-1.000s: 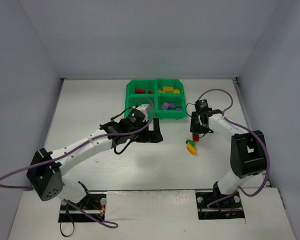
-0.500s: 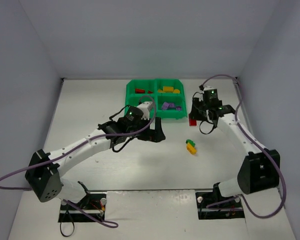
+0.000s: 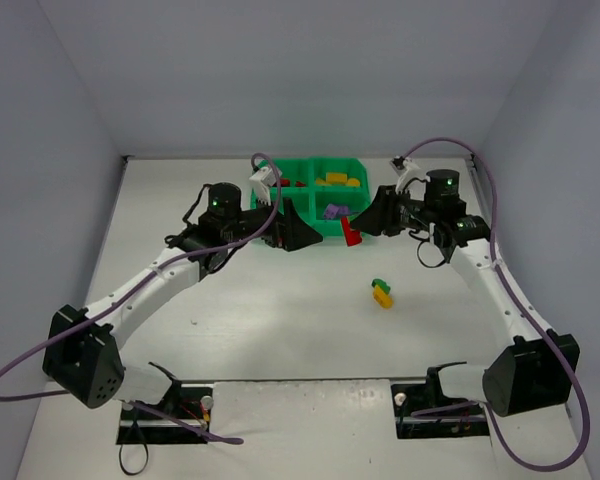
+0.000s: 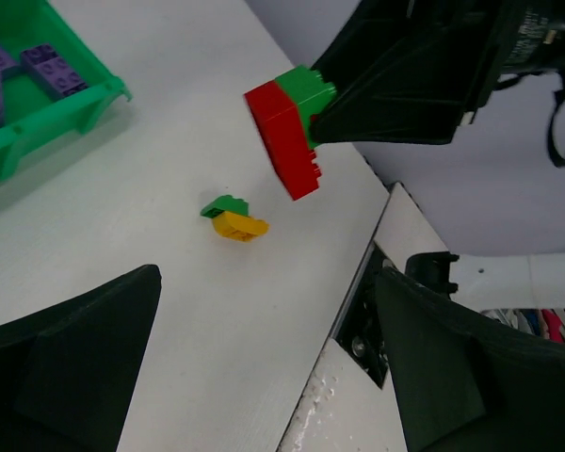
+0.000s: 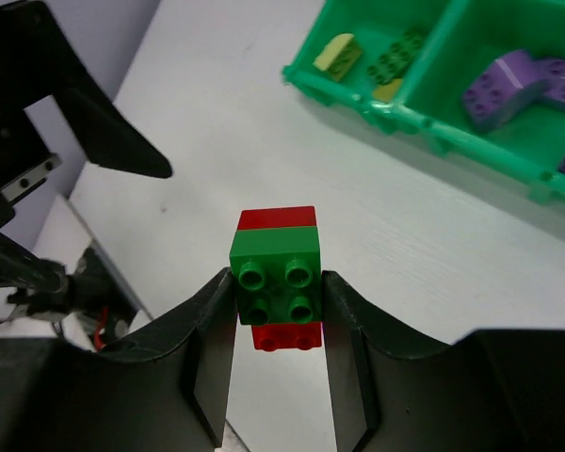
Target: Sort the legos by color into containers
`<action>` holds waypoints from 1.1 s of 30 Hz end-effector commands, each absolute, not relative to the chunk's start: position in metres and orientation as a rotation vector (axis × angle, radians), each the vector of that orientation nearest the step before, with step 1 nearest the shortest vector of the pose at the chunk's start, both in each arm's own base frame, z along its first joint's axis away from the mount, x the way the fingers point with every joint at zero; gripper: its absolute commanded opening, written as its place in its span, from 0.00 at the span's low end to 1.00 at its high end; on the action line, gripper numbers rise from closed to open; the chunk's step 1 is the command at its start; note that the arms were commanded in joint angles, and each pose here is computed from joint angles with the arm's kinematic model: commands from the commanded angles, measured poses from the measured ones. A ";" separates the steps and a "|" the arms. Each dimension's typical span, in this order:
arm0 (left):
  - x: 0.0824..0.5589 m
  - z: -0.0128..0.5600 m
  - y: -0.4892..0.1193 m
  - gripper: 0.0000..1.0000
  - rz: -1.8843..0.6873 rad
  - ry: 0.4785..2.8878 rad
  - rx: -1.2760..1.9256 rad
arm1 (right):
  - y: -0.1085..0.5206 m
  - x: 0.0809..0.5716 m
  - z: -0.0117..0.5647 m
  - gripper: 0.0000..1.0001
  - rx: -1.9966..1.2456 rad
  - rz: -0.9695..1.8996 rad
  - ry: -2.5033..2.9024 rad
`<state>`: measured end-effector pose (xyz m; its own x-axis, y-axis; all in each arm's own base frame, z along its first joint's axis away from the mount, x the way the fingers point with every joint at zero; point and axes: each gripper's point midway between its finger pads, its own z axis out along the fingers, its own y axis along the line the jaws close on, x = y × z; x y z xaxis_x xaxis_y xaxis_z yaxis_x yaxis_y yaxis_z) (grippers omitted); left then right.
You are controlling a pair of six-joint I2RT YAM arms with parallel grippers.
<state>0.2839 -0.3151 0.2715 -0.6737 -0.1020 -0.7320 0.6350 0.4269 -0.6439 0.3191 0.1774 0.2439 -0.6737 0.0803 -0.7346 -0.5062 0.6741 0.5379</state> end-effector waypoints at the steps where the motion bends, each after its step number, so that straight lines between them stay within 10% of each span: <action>1: 0.267 0.329 -0.328 0.90 -1.413 1.707 0.634 | 0.203 0.298 0.287 0.00 -0.482 1.230 1.921; 33: 0.263 0.353 -0.365 0.89 -1.598 1.509 0.723 | 0.223 0.262 0.342 0.00 -0.589 1.581 1.651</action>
